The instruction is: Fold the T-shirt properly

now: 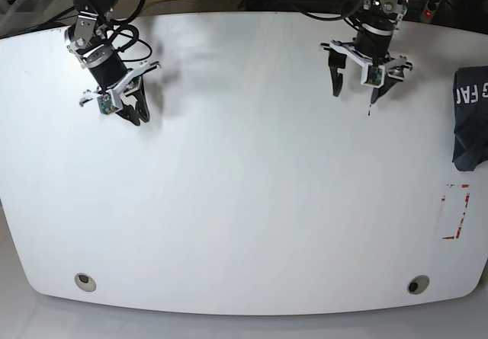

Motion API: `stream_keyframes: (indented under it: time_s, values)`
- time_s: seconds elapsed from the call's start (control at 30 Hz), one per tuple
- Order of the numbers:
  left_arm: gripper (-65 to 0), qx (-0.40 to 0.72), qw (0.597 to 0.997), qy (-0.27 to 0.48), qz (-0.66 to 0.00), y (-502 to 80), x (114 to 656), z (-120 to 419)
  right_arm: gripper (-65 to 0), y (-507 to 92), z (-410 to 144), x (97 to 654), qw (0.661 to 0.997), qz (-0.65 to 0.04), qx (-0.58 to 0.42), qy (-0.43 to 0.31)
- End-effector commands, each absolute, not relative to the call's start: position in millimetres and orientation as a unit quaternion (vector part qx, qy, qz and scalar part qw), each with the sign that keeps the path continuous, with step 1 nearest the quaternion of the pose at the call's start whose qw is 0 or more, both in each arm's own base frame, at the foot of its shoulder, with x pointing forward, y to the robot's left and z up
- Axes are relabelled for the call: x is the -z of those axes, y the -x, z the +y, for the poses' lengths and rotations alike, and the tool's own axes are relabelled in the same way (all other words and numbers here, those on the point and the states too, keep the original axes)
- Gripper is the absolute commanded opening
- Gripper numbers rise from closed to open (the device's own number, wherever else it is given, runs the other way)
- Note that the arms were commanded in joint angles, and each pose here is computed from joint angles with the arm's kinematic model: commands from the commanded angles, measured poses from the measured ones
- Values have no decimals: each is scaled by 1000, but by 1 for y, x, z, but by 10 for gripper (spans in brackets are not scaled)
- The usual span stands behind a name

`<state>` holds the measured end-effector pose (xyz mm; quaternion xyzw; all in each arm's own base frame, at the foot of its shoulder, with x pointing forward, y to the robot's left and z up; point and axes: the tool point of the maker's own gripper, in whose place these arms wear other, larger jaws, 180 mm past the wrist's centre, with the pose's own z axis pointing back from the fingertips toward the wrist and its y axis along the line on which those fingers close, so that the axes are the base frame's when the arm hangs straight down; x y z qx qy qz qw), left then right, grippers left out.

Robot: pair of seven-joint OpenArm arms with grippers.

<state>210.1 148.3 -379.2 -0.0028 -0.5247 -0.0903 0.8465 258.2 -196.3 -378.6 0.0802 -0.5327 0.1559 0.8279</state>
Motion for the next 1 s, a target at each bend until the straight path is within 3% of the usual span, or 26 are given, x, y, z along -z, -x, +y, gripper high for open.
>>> stream_keyframes:
  time_s: [0.0, 0.47, 0.8, 0.97]
  values:
    - [-222, 81, 838, 4, -540, -200, 365, 146, -549, -255, -196, 358, 809, -562, -153, -85]
    - [-224, 49, 922, 18, -383, -63, 389, 133, -549, -128, -191, 393, 871, -463, -87, -143]
    - [-224, 0, 951, 24, -309, -1, 405, 147, -549, -14, -179, 419, 925, -342, -33, -162]
    - [-224, -20, 971, 22, -239, 45, 445, 155, -549, 45, -167, 452, 947, -261, 7, -186]
